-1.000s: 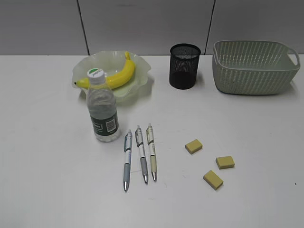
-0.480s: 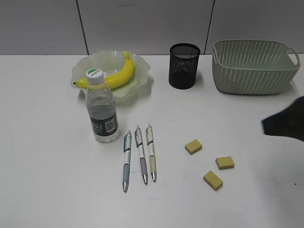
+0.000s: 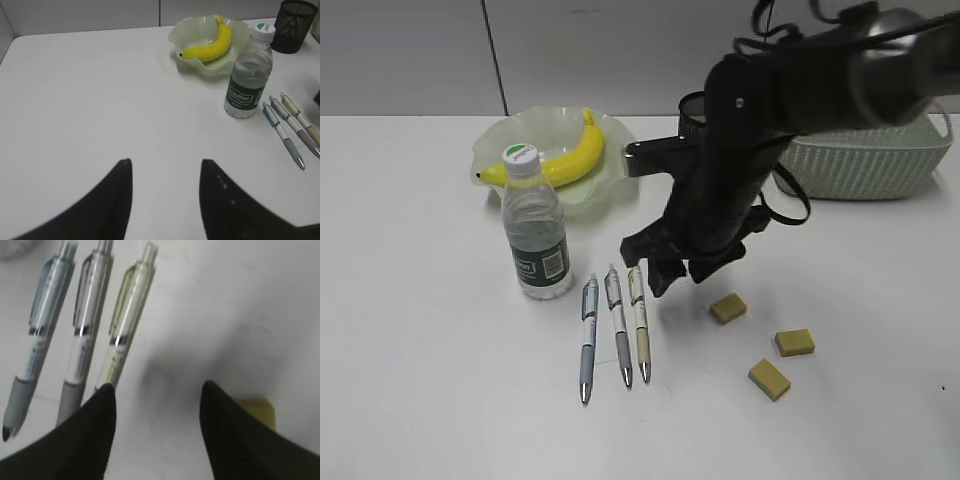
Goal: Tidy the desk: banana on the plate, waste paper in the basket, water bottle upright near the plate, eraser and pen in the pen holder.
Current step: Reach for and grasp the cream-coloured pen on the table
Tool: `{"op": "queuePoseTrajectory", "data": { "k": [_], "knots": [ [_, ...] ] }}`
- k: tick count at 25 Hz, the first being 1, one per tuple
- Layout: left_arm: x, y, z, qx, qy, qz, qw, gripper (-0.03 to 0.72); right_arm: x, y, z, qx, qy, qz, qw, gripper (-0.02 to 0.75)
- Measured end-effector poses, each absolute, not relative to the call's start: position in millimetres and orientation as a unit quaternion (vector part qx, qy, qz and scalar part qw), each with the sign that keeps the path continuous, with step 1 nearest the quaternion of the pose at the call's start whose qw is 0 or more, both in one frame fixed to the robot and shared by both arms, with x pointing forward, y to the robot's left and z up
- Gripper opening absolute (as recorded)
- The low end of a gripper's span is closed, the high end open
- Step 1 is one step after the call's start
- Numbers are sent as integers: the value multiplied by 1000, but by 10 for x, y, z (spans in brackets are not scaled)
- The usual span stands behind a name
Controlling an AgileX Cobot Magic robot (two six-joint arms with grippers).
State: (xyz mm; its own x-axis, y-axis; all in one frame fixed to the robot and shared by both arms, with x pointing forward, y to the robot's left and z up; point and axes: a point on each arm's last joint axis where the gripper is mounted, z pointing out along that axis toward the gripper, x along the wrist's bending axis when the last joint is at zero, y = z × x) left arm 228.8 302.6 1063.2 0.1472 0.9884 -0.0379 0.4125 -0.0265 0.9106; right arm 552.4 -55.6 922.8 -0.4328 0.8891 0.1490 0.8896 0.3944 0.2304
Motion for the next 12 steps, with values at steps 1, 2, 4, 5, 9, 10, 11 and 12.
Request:
{"op": "queuePoseTrajectory", "data": {
  "k": [1,2,4,5,9,10,11,12],
  "knots": [
    [2288,3026,10632,630,556,342,421,331,5603,-482,9180,-532,-836,-135,3,434],
    [2288,3026,10632,630,556,342,421,331,5663,-416,9134,-532,-836,-133,5,437],
    [2288,3026,10632,630,556,342,421,330,5776,-281,9131,-529,-837,-139,5,440],
    [2288,3026,10632,630,556,342,421,328,5816,-231,9102,-529,-837,-140,6,440],
    [2288,3026,10632,629,557,342,421,323,5954,-114,8990,-538,-833,-133,9,425],
    [2288,3026,10632,629,557,342,421,323,5970,-105,8955,-539,-832,-129,10,416],
    [2288,3026,10632,629,557,342,421,322,5975,-101,8902,-541,-832,-122,12,405],
    [2288,3026,10632,629,557,342,421,322,5976,-103,8849,-544,-831,-115,13,397]
  ]
}}
